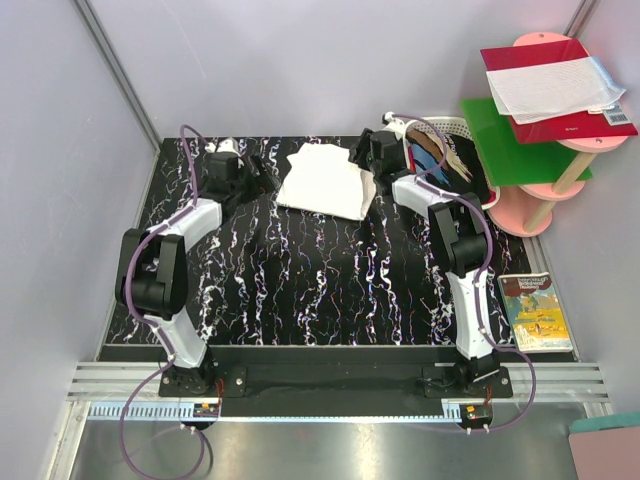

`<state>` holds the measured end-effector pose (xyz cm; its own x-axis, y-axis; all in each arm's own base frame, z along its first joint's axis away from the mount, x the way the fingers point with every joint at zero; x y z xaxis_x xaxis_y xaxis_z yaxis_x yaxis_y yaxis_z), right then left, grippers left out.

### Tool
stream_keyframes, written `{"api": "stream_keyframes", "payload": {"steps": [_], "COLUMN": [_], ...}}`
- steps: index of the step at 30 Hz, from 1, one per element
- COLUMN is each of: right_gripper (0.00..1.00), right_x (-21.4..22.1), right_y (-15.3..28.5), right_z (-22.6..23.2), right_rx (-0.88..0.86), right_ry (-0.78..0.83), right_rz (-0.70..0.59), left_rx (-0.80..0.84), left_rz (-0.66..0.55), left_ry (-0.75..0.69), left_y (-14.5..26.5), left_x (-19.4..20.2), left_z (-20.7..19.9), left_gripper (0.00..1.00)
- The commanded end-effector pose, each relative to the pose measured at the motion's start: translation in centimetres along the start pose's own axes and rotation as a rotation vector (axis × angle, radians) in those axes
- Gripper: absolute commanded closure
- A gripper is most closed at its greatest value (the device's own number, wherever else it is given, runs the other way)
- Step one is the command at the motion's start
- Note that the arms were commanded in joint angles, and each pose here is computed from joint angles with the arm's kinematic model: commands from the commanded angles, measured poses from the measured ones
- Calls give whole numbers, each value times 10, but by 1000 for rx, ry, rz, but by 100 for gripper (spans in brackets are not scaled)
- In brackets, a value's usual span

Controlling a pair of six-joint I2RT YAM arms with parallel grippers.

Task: Fold and stack the t-shirts
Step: Fold the tshirt

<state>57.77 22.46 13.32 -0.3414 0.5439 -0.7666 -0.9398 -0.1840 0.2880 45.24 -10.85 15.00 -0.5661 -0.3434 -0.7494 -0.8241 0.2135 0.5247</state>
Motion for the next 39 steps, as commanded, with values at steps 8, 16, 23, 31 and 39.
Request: {"api": "stream_keyframes", "payload": {"steps": [8, 16, 23, 31, 39], "right_gripper": [1, 100, 100, 100, 100], "right_x": [-38, -16, 16, 12, 24], "right_y": [53, 38, 0, -21, -8], "right_z": [36, 71, 63, -22, -85], "right_rx": [-182, -287, -203, 325, 513], "right_ry": [29, 112, 130, 180, 175], "right_rz": [-66, 42, 163, 216, 334], "left_rx": [257, 302, 243, 192, 219], "left_rz": [-12, 58, 65, 70, 78], "left_ry": [-104, -93, -126, -153, -124], "left_y": [3, -13, -2, 10, 13], "left_x": [-10, 4, 16, 20, 22], "left_z": [-59, -82, -66, -56, -60], "left_gripper": [4, 100, 100, 100, 84]}}
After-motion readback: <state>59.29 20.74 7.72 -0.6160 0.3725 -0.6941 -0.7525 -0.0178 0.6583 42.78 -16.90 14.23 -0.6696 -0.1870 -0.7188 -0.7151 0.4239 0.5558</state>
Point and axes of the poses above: each gripper's point midway between its finger pads, its own y axis back along the fingers, its own z axis along the line the jaws close on, x = y × z, the point moved 4 cm from there along y, back along the fingers, and after that the axes turned 7 degrees about -y, right-handed, at the moved point
